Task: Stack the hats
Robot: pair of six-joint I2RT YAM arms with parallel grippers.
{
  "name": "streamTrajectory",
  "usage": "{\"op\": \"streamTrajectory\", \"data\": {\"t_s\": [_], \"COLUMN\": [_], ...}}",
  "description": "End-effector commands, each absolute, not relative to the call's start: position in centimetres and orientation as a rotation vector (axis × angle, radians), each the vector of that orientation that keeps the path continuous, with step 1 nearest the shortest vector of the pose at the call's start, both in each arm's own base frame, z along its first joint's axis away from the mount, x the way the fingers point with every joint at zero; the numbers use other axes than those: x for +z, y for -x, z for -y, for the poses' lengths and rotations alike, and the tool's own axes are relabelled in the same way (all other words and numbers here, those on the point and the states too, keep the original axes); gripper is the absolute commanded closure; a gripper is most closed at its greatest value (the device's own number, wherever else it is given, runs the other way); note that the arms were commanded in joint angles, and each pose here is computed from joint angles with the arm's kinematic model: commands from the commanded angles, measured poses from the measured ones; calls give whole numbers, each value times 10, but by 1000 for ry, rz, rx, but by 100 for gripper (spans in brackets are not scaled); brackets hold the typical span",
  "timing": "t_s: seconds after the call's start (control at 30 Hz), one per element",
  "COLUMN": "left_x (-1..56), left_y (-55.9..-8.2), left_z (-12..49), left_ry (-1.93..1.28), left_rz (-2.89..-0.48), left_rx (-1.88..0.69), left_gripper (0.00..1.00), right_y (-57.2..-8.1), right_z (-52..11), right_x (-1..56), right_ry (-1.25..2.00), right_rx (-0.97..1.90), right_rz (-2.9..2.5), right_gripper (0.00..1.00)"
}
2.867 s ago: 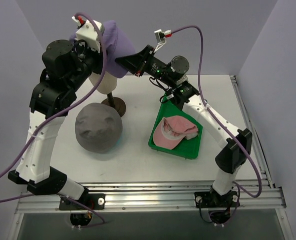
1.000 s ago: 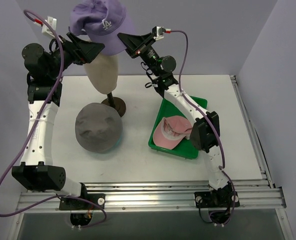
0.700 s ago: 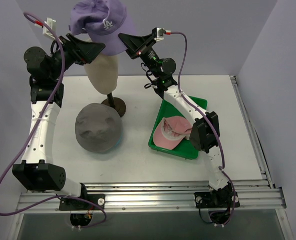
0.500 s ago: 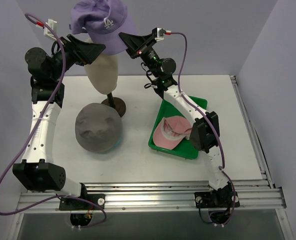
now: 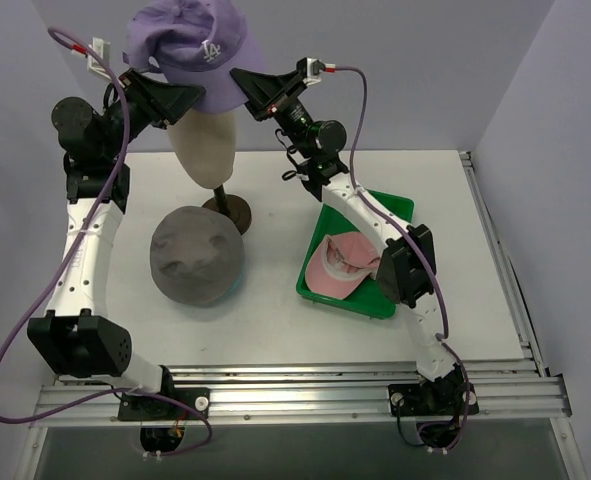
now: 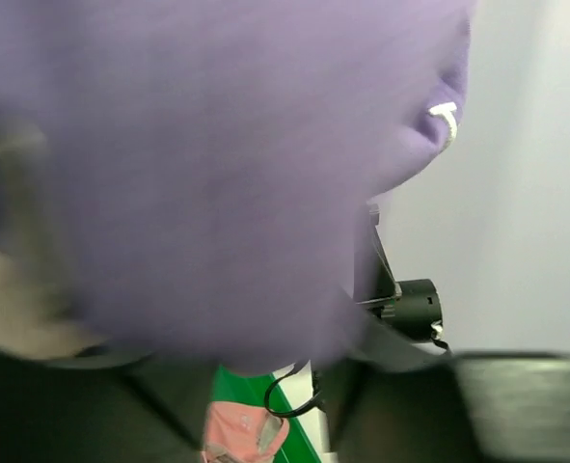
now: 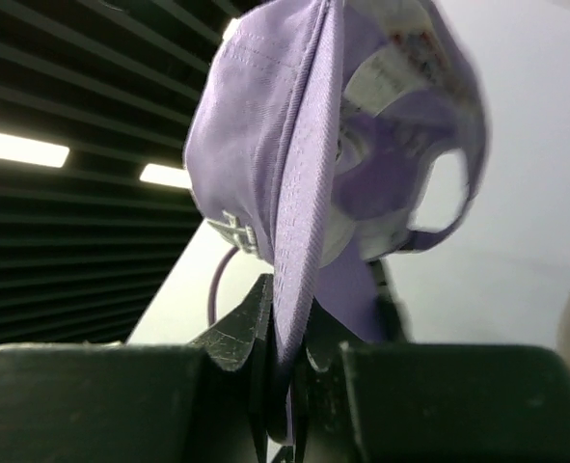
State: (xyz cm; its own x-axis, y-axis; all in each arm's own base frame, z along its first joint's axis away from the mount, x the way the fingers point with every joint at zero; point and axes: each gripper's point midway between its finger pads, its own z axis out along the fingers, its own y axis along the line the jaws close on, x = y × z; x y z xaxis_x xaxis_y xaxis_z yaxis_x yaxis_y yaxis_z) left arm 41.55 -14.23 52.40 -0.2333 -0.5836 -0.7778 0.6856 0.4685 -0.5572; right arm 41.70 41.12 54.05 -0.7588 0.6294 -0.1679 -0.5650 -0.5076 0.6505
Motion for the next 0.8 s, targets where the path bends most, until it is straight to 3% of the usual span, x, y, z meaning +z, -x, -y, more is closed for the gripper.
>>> {"op": "streamTrajectory", "data": {"t_s": [0.0,0.03,0.13,0.3,0.77], "left_x": [543,545,545,548,548], "left_y": [-405,-404,-405,-402,-415], "left_z": [150,151,153,156,122], "left_ry": [-163,-172,-163,-151,-79], "left_rz": [-1293,-1294,-1305,-1324,-1366], "left_rx": [-1261,-1273,-1311,-1379,-1497], "left_gripper": [60,77,97,98,98], "right_y": [-397,-399,-408,-417,-444], "right_z": [-403,-401,-398,-391,-357], "right_x": [550,548,535,522,506], "right_ry": [-5,-8,-1,26,42], "right_rx": [2251,2237,2171,2073,1962], "right_rz": [-829,-833,-865,-924,-938], "right_gripper": [100,99,87,63,55]}}
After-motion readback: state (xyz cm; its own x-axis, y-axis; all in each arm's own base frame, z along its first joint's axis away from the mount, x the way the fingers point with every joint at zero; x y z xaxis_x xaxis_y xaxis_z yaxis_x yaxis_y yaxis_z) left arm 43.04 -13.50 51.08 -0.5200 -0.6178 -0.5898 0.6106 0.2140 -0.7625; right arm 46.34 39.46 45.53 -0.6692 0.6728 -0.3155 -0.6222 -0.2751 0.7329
